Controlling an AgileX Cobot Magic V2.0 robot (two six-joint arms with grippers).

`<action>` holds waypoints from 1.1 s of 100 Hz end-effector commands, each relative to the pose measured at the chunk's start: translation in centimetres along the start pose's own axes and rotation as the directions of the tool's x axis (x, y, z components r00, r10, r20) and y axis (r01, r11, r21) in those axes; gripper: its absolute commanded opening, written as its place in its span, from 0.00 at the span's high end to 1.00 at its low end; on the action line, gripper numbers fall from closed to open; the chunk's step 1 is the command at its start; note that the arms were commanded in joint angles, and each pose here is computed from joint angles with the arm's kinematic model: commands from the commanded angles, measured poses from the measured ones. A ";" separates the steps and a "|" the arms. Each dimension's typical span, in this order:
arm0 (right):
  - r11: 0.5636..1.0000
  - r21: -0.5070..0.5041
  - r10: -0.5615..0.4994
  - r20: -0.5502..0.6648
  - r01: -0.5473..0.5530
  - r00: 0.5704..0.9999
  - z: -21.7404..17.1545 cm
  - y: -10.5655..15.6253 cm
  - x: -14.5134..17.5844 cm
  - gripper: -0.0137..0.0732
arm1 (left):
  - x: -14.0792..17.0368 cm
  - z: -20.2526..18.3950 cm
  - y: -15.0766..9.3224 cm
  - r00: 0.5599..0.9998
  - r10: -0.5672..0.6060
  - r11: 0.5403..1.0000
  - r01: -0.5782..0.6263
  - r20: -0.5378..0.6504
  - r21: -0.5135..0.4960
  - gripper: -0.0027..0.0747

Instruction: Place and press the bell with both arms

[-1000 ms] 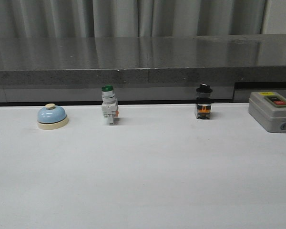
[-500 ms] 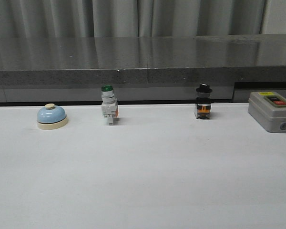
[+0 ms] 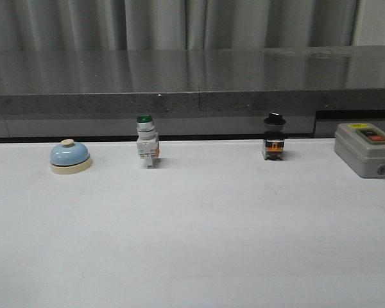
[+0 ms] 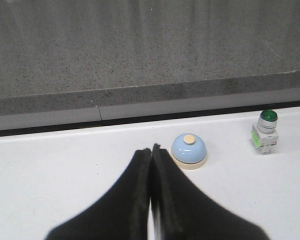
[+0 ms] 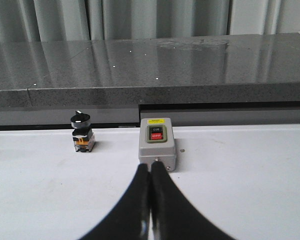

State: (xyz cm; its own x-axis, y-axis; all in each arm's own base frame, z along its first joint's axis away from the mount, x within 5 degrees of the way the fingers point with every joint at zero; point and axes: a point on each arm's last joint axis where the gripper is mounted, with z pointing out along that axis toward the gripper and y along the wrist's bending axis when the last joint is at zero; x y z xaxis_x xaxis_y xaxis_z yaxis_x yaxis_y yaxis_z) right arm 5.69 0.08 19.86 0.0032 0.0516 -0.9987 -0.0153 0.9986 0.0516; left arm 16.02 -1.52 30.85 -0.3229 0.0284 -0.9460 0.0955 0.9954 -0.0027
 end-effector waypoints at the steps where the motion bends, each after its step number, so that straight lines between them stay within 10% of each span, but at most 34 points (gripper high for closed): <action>1: 1.000 -0.008 -0.011 0.116 0.012 0.993 -0.3 0.1 -1.4 0.91 | -2.8 1.7 0.0 0.998 -0.007 1.000 0.007 0.060 -0.001 0.90; 39: 1.000 -0.008 -0.011 0.116 0.012 0.993 -0.3 0.1 -1.4 0.91 | -5.1 10.5 0.0 0.996 -0.028 1.000 0.028 -0.084 -0.001 0.18; 110: 1.000 -0.008 -0.011 0.116 0.012 0.993 -0.3 0.1 -1.4 0.91 | -5.3 25.7 -0.9 0.839 -0.125 0.987 0.159 -0.529 0.017 0.18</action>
State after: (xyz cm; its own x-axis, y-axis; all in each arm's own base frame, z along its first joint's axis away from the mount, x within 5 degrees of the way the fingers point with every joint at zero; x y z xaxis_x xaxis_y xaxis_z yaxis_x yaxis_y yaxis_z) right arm 5.69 0.08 19.86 0.0032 0.0516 -0.9987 -0.0153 0.9986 0.0516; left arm 40.87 -4.52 25.04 -0.8100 -0.0246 -0.5859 0.0591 0.9906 -0.1234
